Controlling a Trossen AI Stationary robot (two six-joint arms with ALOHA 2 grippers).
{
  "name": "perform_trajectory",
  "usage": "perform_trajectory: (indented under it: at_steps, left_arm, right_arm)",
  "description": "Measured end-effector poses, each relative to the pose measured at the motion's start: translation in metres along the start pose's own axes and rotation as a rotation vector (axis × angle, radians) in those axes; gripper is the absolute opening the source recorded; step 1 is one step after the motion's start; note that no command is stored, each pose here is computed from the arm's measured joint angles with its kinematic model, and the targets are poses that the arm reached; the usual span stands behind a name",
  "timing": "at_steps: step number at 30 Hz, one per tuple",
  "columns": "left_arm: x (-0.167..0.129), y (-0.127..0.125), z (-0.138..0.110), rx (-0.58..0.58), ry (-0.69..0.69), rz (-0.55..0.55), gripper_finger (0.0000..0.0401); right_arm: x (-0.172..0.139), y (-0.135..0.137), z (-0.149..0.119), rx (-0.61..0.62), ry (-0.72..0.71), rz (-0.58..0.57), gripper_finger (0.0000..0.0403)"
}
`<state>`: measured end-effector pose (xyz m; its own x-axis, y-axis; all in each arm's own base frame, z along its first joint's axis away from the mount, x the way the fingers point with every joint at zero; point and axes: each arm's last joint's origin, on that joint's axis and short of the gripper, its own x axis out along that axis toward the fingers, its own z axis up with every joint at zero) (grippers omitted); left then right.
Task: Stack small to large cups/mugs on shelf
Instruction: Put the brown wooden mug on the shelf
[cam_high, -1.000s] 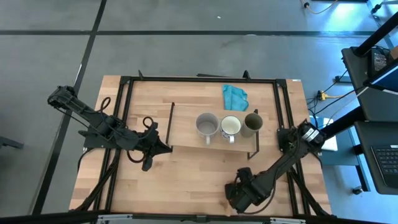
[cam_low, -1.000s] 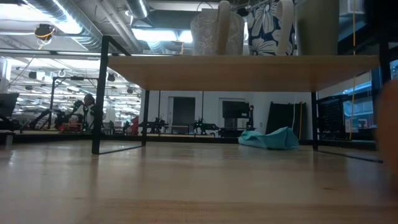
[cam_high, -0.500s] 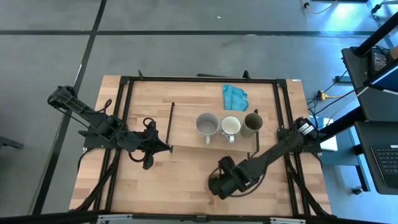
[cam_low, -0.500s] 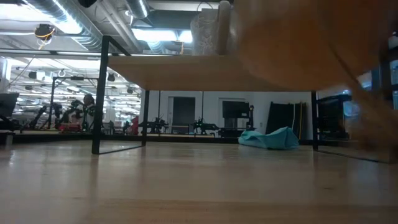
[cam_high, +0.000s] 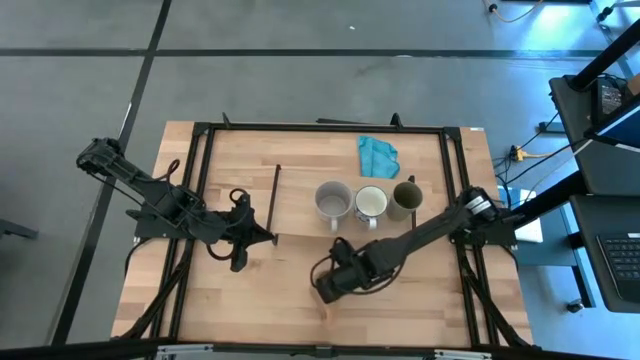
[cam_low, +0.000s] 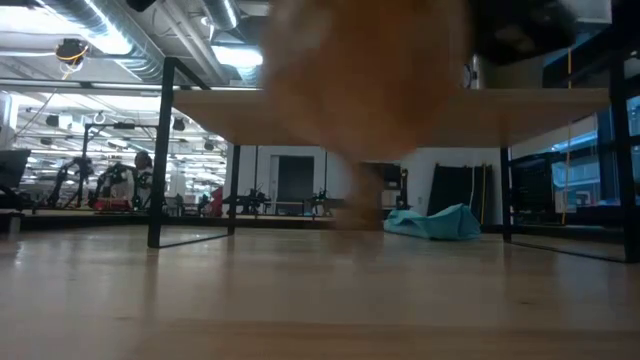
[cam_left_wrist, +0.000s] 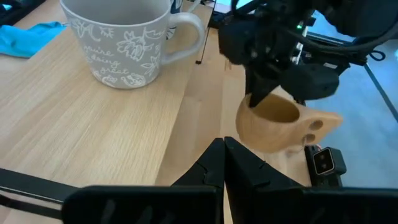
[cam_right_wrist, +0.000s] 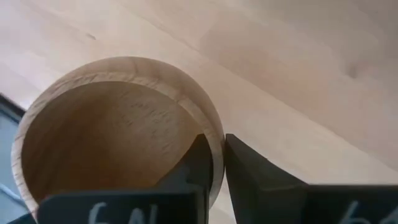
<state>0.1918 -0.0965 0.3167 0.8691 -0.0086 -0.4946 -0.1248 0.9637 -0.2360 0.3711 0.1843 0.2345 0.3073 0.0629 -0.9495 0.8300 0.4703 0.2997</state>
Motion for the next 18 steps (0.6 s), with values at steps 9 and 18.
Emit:
perform_trajectory:
  at_steps: [9, 18]
  left_arm:
    - [0.0, 0.0, 0.0, 0.007, -0.001, 0.003, 0.0]
    - [0.0, 0.0, 0.0, 0.008, -0.001, 0.003, 0.0]
  right_arm:
    - [0.019, 0.016, 0.017, -0.016, -0.02, 0.128, 0.0037]
    - [0.026, 0.015, 0.019, -0.032, -0.021, 0.105, 0.0055]
